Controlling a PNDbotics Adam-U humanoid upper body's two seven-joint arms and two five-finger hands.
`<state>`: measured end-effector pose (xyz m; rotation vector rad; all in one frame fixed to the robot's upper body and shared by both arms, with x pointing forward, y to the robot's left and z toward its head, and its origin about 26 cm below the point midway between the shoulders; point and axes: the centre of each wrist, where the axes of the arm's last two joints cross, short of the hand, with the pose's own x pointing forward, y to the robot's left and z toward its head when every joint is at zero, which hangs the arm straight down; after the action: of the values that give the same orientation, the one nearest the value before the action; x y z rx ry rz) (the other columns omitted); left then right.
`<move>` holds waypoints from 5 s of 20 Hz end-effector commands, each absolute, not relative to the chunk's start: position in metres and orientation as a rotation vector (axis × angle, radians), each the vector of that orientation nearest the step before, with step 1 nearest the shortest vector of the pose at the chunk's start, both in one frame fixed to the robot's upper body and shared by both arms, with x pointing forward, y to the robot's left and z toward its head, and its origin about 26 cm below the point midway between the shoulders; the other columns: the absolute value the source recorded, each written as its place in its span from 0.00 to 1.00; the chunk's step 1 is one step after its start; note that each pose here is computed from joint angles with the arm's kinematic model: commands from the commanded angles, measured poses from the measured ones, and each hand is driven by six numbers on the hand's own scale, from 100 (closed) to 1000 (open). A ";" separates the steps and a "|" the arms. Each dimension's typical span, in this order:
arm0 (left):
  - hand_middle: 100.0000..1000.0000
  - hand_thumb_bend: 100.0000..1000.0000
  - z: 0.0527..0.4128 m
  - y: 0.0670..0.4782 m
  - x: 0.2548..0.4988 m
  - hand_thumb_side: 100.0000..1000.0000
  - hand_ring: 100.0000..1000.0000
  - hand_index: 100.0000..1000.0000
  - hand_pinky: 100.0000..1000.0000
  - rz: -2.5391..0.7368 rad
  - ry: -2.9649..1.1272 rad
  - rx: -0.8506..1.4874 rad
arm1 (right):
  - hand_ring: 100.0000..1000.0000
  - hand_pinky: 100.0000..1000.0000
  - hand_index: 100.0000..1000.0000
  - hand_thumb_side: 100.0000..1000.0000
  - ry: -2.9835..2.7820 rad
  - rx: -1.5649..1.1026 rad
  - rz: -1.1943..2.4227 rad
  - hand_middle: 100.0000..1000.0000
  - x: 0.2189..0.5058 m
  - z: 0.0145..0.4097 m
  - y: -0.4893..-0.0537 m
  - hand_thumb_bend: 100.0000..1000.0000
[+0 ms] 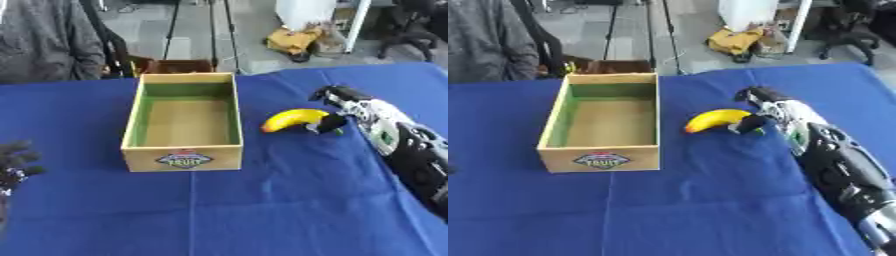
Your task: Pick up objects on the table and place them in the box.
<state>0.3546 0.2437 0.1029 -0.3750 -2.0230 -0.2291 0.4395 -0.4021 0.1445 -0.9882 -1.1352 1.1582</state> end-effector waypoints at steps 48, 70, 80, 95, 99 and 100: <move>0.69 0.17 0.113 0.248 0.355 0.95 0.71 0.50 0.66 -0.254 -2.047 -0.373 | 0.44 0.49 0.62 0.34 -1.395 -0.943 0.917 0.51 0.436 0.189 -0.409 0.08; 0.69 0.17 0.111 0.243 0.354 0.94 0.71 0.50 0.66 -0.248 -2.043 -0.396 | 0.43 0.49 0.61 0.32 -1.688 -0.821 1.065 0.50 0.444 0.254 -0.324 0.08; 0.69 0.17 0.117 0.237 0.355 0.94 0.69 0.50 0.66 -0.253 -2.061 -0.422 | 0.44 0.50 0.62 0.32 -1.640 -0.781 1.165 0.51 0.453 0.234 -0.304 0.08; 0.69 0.18 0.120 0.230 0.357 0.94 0.69 0.49 0.66 -0.265 -2.064 -0.453 | 0.46 0.53 0.62 0.33 -1.617 -0.740 1.302 0.52 0.462 0.210 -0.275 0.09; 0.69 0.18 0.120 0.229 0.357 0.94 0.69 0.49 0.66 -0.266 -2.064 -0.456 | 0.47 0.54 0.63 0.33 -1.612 -0.731 1.334 0.52 0.463 0.205 -0.268 0.10; 0.69 0.18 0.120 0.229 0.357 0.94 0.69 0.49 0.66 -0.266 -2.064 -0.457 | 0.48 0.54 0.63 0.33 -1.609 -0.729 1.342 0.53 0.463 0.203 -0.267 0.11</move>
<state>0.3558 0.2307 0.1089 -0.4483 -2.0315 -0.2446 0.4616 -0.2676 0.1896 -0.6957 -1.5864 1.3280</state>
